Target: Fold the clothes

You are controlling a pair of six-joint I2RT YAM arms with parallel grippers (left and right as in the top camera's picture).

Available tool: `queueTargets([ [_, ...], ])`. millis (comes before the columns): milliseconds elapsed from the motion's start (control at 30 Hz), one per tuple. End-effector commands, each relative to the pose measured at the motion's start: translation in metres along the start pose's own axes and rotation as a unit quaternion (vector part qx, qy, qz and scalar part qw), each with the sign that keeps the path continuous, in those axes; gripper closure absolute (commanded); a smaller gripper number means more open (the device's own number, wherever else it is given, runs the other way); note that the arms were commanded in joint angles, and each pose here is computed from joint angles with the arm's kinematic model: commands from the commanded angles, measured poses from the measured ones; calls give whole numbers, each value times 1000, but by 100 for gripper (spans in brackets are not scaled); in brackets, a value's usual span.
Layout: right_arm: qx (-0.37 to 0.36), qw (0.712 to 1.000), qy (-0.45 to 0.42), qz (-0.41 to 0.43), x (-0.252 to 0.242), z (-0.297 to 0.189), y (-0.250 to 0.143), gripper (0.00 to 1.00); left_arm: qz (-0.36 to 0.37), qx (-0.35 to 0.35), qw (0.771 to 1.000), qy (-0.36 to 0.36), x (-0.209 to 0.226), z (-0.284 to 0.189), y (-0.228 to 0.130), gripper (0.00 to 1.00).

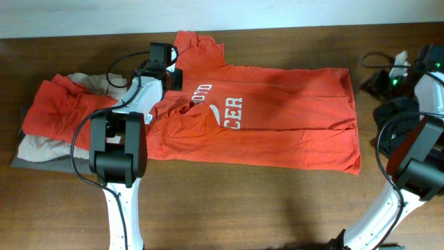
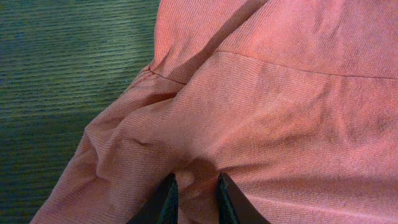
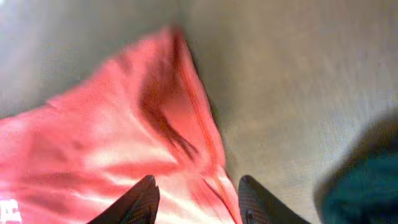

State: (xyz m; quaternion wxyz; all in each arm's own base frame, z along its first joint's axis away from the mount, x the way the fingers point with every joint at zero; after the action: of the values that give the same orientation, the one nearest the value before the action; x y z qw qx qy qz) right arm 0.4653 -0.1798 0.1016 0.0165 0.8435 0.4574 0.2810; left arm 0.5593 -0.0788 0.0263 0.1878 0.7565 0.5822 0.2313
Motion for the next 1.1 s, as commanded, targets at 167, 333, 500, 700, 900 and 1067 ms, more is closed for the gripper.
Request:
queueTargets([
  [167, -37, 999, 36, 10, 44, 33, 16, 54, 17, 101, 994, -34, -23, 39, -73, 78],
  [333, -43, 996, 43, 62, 37, 52, 21, 54, 17, 101, 994, -34, -23, 39, -73, 78],
  [500, -50, 994, 31, 94, 27, 65, 24, 54, 17, 101, 994, -34, -23, 39, -73, 78],
  [700, -42, 992, 30, 118, 22, 77, 20, 54, 17, 101, 994, -34, -23, 39, -73, 78],
  [900, -34, 990, 29, 131, 13, 94, 15, 54, 17, 103, 994, -34, -23, 39, -74, 78],
  [1067, -41, 991, 47, 122, 20, 96, 19, 54, 17, 103, 994, -34, -23, 39, -74, 78],
])
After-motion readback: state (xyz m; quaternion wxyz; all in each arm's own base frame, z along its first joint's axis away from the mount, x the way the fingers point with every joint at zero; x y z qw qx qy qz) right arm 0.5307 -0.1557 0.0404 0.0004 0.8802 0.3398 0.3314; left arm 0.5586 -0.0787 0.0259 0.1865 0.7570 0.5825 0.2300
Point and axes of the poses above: each gripper's point midway between its finger pads, its own z axis out along the fingers, its own x axis along the line the jaws close on, y = z × x, the point moved 3 cm from there along -z, back along the fingers, and after that the axes turned 8 degrees about z, right-handed, at the moved point
